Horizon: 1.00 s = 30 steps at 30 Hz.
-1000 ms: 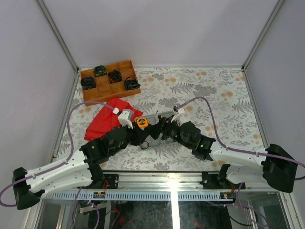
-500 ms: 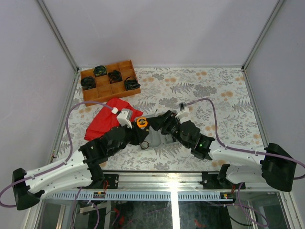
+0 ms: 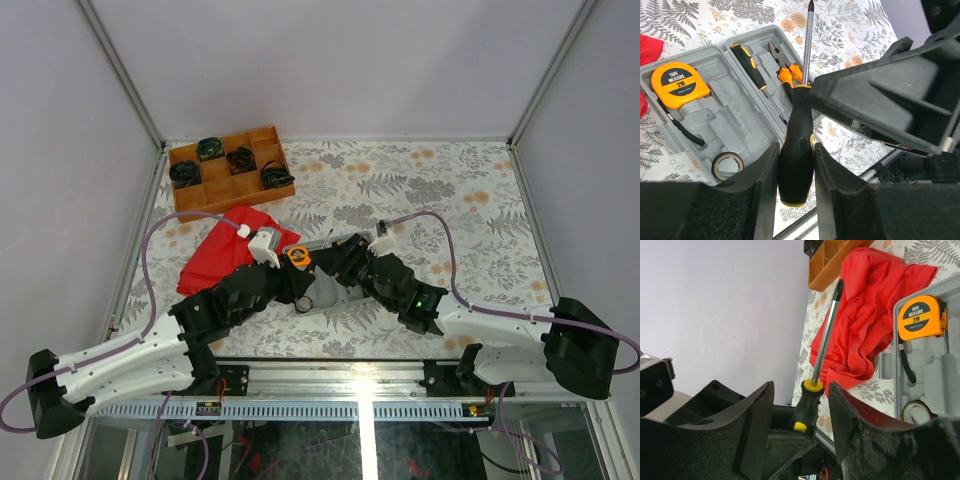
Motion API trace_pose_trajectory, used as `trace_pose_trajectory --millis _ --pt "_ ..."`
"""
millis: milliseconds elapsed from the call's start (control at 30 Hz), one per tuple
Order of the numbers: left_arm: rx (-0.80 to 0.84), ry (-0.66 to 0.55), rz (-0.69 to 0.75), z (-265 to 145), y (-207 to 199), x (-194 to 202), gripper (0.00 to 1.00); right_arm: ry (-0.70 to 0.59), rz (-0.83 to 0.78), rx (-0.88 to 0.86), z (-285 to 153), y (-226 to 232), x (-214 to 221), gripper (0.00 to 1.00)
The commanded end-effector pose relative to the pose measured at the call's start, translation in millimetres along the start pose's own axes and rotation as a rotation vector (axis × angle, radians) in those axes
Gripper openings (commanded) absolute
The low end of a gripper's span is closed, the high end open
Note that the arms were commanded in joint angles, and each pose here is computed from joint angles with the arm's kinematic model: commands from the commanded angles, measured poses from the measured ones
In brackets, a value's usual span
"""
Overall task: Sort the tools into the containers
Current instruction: Pick up the screwdriver from the center of the board, then adjust the storage box at the center of the board.
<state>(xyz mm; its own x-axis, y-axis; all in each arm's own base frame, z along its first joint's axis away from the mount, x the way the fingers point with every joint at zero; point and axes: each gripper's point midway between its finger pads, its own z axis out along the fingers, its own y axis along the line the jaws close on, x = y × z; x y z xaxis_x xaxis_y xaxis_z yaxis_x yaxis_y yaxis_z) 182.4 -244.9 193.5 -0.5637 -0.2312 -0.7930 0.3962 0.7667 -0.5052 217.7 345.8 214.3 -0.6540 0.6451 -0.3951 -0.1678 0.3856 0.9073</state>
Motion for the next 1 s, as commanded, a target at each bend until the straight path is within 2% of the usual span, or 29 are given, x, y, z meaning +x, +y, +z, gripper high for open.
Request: trace_pose_trajectory --millis 0,100,500,533,567,767,867,967 --pt "0.073 -0.074 -0.013 0.1 -21.7 -23.0 0.00 0.004 0.053 -0.030 4.2 8.9 2.9 0.53" --pt "0.076 -0.078 -0.014 0.5 -22.8 -24.2 0.00 0.019 0.055 -0.027 6.5 8.3 6.6 0.49" --pt "0.056 -0.046 -0.015 4.1 -20.0 -17.4 0.00 0.016 0.039 -0.020 2.4 4.2 5.5 0.19" --pt "0.048 -0.039 -0.019 5.4 -19.5 -16.0 0.02 0.010 0.019 -0.016 1.7 3.5 3.7 0.15" --pt "0.040 -0.032 -0.018 6.2 -18.2 -14.4 0.06 0.005 0.002 -0.004 1.3 1.6 2.3 0.14" --pt "-0.011 0.014 -0.033 13.0 -10.9 -2.9 0.48 -0.058 -0.155 0.115 -5.0 -19.3 -15.6 0.04" --pt "-0.135 0.008 -0.078 14.3 14.1 3.3 0.70 -0.100 -0.248 0.175 -12.6 -31.2 -28.4 0.03" --pt "-0.254 0.039 -0.120 16.7 41.5 13.6 0.73 -0.086 -0.362 0.262 -23.2 -48.1 -35.2 0.03"
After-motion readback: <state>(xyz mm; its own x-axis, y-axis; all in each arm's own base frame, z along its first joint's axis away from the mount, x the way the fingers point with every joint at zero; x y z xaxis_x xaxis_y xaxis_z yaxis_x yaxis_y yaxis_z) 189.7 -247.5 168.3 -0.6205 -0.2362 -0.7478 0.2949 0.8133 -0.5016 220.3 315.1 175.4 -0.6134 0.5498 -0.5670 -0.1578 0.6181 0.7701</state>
